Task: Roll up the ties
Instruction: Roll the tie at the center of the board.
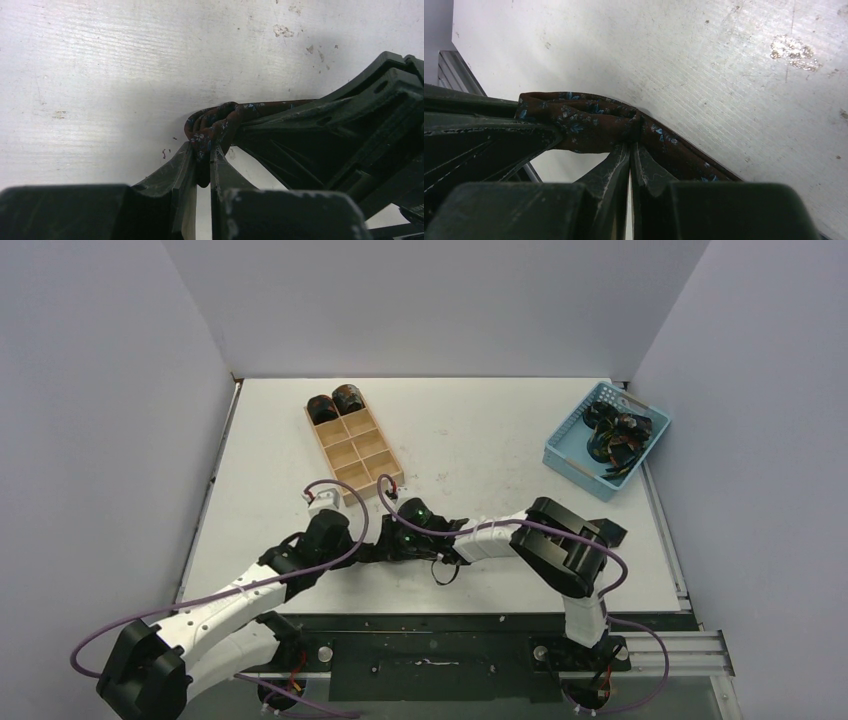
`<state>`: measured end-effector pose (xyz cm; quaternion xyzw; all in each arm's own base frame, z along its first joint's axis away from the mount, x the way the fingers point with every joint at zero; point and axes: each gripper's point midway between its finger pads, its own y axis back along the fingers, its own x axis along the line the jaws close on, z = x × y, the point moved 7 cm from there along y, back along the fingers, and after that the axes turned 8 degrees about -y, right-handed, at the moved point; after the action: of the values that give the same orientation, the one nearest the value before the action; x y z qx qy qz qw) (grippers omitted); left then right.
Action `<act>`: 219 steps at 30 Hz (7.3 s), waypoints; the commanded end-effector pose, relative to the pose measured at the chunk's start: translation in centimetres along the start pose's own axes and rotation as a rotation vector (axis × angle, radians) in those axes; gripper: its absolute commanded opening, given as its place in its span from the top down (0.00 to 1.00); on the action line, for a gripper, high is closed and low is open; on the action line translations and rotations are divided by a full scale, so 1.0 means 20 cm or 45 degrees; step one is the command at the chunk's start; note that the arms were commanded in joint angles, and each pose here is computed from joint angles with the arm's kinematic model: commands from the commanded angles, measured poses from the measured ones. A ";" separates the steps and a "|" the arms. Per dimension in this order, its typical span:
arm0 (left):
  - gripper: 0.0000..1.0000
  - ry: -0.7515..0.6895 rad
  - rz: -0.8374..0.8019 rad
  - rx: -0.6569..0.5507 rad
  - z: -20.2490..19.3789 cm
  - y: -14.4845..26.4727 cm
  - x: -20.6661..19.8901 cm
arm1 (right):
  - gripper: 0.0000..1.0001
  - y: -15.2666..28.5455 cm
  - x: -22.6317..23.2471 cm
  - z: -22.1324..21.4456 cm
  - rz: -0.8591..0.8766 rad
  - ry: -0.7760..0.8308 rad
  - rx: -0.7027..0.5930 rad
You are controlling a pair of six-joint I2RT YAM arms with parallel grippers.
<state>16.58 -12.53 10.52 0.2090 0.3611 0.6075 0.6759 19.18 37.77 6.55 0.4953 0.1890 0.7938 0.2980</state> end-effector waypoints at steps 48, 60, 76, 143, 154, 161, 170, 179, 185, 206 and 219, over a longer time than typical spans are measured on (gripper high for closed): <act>1.00 -0.255 0.150 -0.080 0.21 0.01 -0.19 | 0.85 0.08 0.04 0.08 0.108 -0.008 -0.128; 1.00 -0.458 0.281 -0.070 0.23 0.00 -0.26 | 0.86 0.41 -0.16 0.01 -0.111 0.006 -0.313; 1.00 -0.809 0.433 0.019 0.08 -0.17 -0.56 | 0.83 0.82 -0.47 -0.03 -0.376 -0.061 -0.547; 0.29 0.447 -0.223 -0.369 0.16 0.03 0.06 | 0.79 0.22 -0.12 0.21 -0.139 -0.041 -0.208; 0.04 0.441 -0.299 -0.361 0.17 0.00 0.02 | 0.80 0.21 -0.23 0.16 -0.187 -0.064 -0.193; 0.04 0.491 -0.387 -0.363 0.16 0.00 -0.01 | 0.78 0.25 -0.18 0.19 -0.147 -0.042 -0.216; 0.27 0.413 -0.308 -0.206 0.08 0.02 0.02 | 0.61 0.38 -0.02 0.40 -0.131 0.071 -0.278; 0.67 0.294 -0.381 -0.160 -0.07 0.07 -0.06 | 0.72 0.22 -0.04 0.53 -0.253 0.141 -0.195; 0.91 0.241 -0.400 -0.121 -0.13 0.03 -0.12 | 0.82 0.06 -0.10 0.53 -0.298 0.180 -0.088; 1.00 0.191 -0.433 -0.078 -0.14 -0.13 -0.22 | 0.89 -0.04 -0.15 0.40 -0.232 0.316 0.124; 1.00 0.184 -0.452 -0.057 -0.12 -0.17 -0.28 | 0.92 -0.01 -0.18 0.32 -0.195 0.353 0.211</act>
<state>15.97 -17.59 6.05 0.1110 0.4372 0.5164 0.7279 27.27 36.09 7.34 0.3909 0.3099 0.8112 0.3050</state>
